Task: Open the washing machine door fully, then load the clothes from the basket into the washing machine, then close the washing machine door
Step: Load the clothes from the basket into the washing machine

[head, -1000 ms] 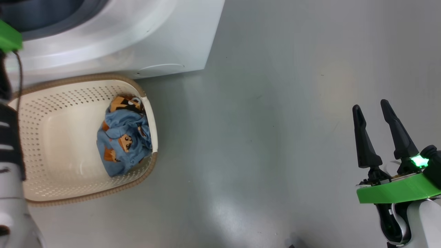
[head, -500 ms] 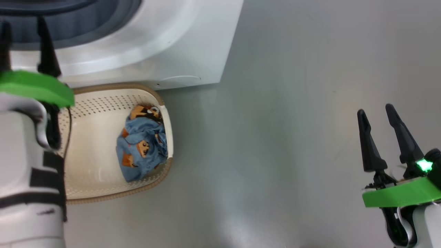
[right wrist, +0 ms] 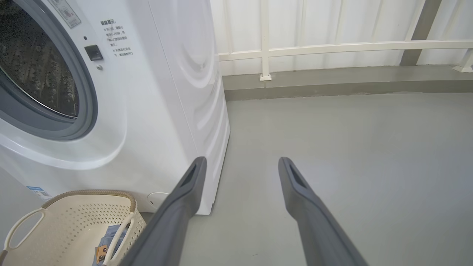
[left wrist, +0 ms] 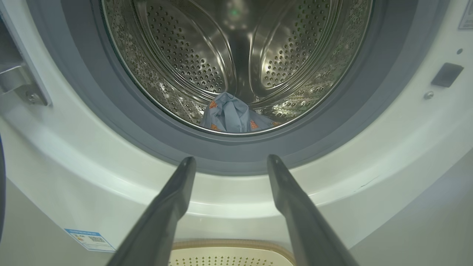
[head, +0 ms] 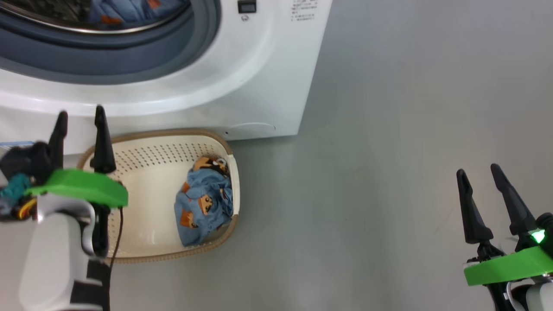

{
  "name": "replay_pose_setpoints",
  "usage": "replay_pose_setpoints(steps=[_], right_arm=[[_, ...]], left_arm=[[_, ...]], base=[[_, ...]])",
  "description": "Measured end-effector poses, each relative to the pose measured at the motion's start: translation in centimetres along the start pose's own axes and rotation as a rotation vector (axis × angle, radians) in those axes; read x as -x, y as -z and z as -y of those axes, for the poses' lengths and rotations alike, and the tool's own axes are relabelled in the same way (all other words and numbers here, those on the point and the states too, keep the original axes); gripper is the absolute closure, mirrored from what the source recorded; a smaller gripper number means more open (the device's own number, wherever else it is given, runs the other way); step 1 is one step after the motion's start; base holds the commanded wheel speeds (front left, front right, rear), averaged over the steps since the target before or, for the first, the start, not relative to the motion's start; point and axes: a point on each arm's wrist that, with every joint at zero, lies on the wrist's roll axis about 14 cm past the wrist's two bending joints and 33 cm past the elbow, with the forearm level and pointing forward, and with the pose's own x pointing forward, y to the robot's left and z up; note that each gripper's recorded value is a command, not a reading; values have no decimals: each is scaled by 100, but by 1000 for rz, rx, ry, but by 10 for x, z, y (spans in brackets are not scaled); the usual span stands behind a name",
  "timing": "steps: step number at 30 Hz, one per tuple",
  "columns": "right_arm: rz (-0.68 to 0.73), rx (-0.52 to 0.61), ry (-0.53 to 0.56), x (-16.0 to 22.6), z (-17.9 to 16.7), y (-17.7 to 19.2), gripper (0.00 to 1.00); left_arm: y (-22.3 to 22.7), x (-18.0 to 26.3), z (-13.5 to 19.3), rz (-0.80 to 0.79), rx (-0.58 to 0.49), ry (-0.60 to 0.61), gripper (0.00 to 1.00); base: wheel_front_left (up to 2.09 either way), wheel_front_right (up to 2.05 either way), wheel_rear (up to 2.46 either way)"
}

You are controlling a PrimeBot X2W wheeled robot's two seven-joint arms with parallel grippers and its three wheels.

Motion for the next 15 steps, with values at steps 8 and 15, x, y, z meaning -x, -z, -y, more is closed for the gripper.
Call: replay_pose_setpoints(steps=[8, 15], right_arm=[[17, -7, -10, 19, -4, -10, 0], [30, -11, -2, 48, -2, -19, 0]], left_arm=[[-4, 50, -11, -7, -18, -27, 0], [-11, 98, -9, 2, -38, -20, 0]], base=[[0, 0, 0], [0, 0, 0]])
